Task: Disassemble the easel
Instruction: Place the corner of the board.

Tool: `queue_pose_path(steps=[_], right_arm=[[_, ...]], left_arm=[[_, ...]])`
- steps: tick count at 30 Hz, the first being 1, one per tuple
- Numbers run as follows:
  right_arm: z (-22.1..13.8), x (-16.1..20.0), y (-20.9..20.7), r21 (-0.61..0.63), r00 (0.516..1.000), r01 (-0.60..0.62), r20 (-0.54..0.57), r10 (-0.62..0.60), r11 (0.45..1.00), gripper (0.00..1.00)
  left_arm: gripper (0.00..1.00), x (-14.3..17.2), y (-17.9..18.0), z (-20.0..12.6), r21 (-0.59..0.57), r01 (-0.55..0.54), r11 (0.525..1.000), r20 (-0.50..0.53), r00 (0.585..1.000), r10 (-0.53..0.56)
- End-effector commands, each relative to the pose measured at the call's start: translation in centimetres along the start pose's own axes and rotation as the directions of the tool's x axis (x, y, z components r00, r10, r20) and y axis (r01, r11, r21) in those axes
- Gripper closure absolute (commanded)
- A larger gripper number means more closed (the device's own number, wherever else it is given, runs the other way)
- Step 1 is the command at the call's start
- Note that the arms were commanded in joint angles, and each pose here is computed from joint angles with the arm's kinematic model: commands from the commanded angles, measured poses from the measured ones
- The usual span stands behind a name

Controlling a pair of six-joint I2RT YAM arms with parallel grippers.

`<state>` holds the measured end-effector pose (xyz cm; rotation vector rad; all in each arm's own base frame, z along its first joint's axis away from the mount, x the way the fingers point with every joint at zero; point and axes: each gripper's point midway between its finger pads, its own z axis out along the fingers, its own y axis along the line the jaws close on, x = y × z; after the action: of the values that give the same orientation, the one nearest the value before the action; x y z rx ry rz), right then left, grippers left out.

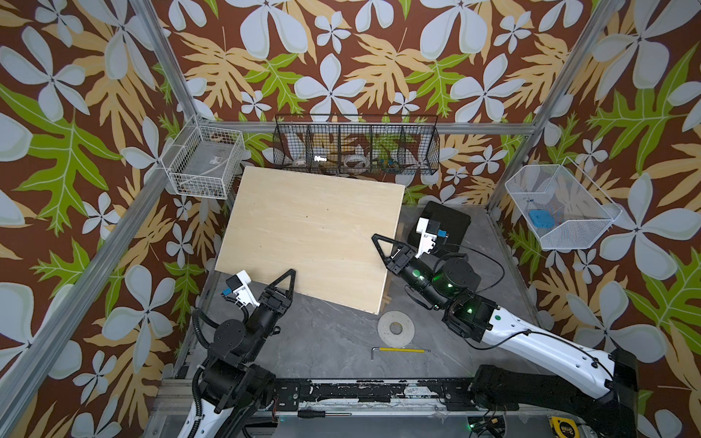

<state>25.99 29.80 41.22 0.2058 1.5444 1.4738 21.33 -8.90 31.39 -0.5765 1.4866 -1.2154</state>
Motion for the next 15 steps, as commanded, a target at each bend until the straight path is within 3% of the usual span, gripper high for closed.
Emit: queue_pose_path(steps=[1, 9, 15], right_arm=[[-0.3, -2.9, 3.9, -0.120, 0.995, 0.014, 0.100, -0.002, 0.993, 1.00], [-0.5, -3.5, 3.7, -0.111, 0.994, 0.016, 0.113, -0.003, 0.994, 1.00], [-1.1, -5.7, 4.2, -0.134, 0.985, 0.021, 0.172, 0.003, 0.991, 1.00]], left_arm=[[0.32, -0.2, 0.2, 0.0, -0.059, -0.132, 0.989, -0.021, 0.991, 0.131], [0.28, -0.4, 0.7, -0.3, -0.171, -0.277, 0.946, -0.096, 0.960, 0.264], [0.27, 0.3, 1.1, -0.7, -0.168, -0.281, 0.945, -0.135, 0.956, 0.260]])
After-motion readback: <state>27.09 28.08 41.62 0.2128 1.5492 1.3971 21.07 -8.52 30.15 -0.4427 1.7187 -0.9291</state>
